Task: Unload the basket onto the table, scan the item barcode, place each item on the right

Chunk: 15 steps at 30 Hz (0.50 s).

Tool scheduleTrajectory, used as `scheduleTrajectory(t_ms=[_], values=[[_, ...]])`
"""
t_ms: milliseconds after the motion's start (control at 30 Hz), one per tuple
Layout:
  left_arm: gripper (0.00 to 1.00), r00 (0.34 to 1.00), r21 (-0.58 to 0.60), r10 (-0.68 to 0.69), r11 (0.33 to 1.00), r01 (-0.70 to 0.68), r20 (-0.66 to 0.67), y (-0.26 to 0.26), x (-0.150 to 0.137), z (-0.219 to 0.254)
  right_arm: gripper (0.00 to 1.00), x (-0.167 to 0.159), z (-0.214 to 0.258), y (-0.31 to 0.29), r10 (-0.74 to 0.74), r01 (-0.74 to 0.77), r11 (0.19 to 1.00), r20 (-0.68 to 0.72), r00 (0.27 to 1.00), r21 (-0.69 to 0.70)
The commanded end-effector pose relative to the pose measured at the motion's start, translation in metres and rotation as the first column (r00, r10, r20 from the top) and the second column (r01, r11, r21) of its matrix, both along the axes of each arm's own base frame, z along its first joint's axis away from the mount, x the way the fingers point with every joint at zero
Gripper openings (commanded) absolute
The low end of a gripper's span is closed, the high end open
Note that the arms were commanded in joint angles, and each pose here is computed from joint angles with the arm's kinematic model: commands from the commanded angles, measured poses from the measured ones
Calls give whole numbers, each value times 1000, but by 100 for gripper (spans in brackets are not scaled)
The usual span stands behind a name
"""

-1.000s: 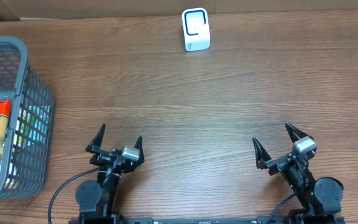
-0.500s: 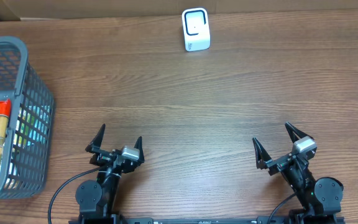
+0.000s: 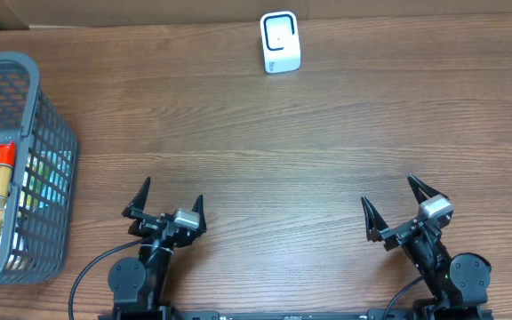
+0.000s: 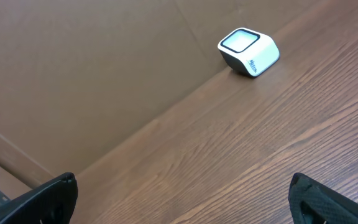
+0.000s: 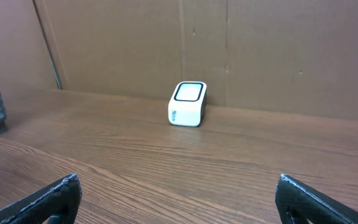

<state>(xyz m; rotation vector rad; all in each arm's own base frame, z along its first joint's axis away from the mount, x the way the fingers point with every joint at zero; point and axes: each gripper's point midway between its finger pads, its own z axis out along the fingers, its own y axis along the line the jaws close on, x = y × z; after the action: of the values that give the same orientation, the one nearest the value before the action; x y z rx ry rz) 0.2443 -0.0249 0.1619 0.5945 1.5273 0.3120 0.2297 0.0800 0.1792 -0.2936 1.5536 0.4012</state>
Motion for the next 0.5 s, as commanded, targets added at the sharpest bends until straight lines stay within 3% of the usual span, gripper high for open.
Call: scheduleTrajectory(t_ms=[0, 467], values=[[100, 1000, 18, -14, 1000, 14, 11, -3, -1, 0, 100, 0, -3, 1, 2, -2, 1000, 1, 1000, -1], [100, 1000, 18, -18, 1000, 18, 11, -3, -1, 0, 100, 0, -3, 1, 2, -2, 1000, 1, 1000, -1]])
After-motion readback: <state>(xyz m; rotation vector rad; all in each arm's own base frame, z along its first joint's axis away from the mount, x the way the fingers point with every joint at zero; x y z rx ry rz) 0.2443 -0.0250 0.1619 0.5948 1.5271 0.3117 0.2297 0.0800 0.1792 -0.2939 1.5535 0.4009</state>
